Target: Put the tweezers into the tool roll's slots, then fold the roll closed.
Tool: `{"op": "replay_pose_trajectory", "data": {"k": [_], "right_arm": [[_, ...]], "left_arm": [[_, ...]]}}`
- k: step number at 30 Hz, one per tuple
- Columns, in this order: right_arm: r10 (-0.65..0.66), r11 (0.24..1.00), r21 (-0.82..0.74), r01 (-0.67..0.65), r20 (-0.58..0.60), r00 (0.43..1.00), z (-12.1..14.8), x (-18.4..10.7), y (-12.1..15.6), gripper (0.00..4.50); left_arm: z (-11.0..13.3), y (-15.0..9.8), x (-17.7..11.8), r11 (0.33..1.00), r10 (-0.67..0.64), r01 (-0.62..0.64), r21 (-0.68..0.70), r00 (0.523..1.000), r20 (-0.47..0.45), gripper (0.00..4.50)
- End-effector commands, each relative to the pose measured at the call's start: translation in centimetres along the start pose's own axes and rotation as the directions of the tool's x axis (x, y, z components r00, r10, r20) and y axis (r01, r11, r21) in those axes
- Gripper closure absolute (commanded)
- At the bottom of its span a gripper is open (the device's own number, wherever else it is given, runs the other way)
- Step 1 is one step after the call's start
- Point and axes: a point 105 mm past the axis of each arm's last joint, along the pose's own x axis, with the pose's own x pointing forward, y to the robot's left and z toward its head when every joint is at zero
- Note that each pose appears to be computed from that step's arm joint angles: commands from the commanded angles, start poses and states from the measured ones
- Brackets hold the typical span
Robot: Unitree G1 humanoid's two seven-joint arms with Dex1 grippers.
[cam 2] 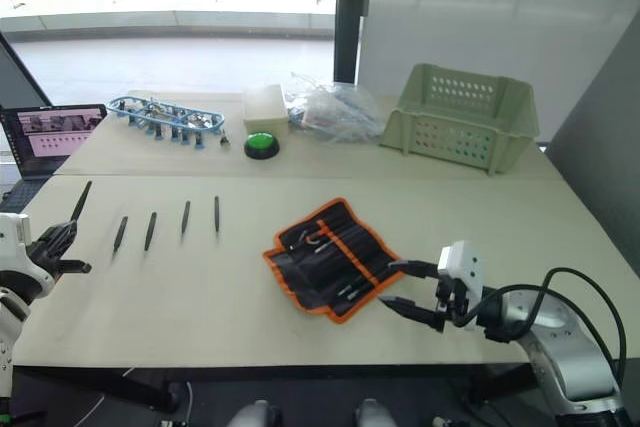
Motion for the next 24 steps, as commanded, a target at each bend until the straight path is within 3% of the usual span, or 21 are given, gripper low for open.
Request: {"op": "replay_pose_trajectory", "data": {"k": [1,4,6,13,16,18,22,24], "right_arm": [[-0.05,0.998,-0.039,0.05,0.002,0.999,0.2,0.2,-0.8,2.84],[-0.084,0.995,-0.044,0.084,-0.003,0.996,-0.3,0.6,-1.0,3.9],[-0.12,0.992,-0.038,0.12,0.001,0.993,-0.7,1.0,-1.2,4.44],[-0.228,0.973,-0.021,0.229,0.014,0.973,-1.8,3.3,-1.6,4.44],[-0.304,0.952,-0.023,0.304,0.007,0.953,-2.1,3.9,-2.6,4.44],[-0.335,0.942,-0.014,0.335,-0.003,0.942,-2.3,4.1,-3.1,4.44],[-0.363,0.932,-0.034,0.362,-0.034,0.931,-2.8,4.7,-3.7,4.44],[-0.378,0.926,-0.044,0.376,-0.059,0.924,-3.3,5.1,-3.9,4.44]], "left_arm": [[2.1,-4.8,0.6,0.979,-0.205,0.205,0.002,0.978,0.035,4.5],[2.3,-8.8,0.9,0.934,-0.358,0.358,-0.01,0.934,0.014,4.5],[2.2,-12.4,0.9,0.869,-0.495,0.495,-0.009,0.869,-0.015,4.5],[1.1,-18.4,1.4,0.718,-0.694,0.695,-0.043,0.708,-0.131,4.5],[0.6,-19.7,2.0,0.696,-0.711,0.717,-0.042,0.68,-0.176,4.5],[0.1,-20.6,1.8,0.656,-0.741,0.753,-0.047,0.63,-0.231,4.5],[1.5,-22.8,1.6,0.577,-0.798,0.816,-0.032,0.555,-0.234,4.5],[0.5,-23.3,1.5,0.561,-0.785,0.828,-0.009,0.528,-0.323,4.5]]}}
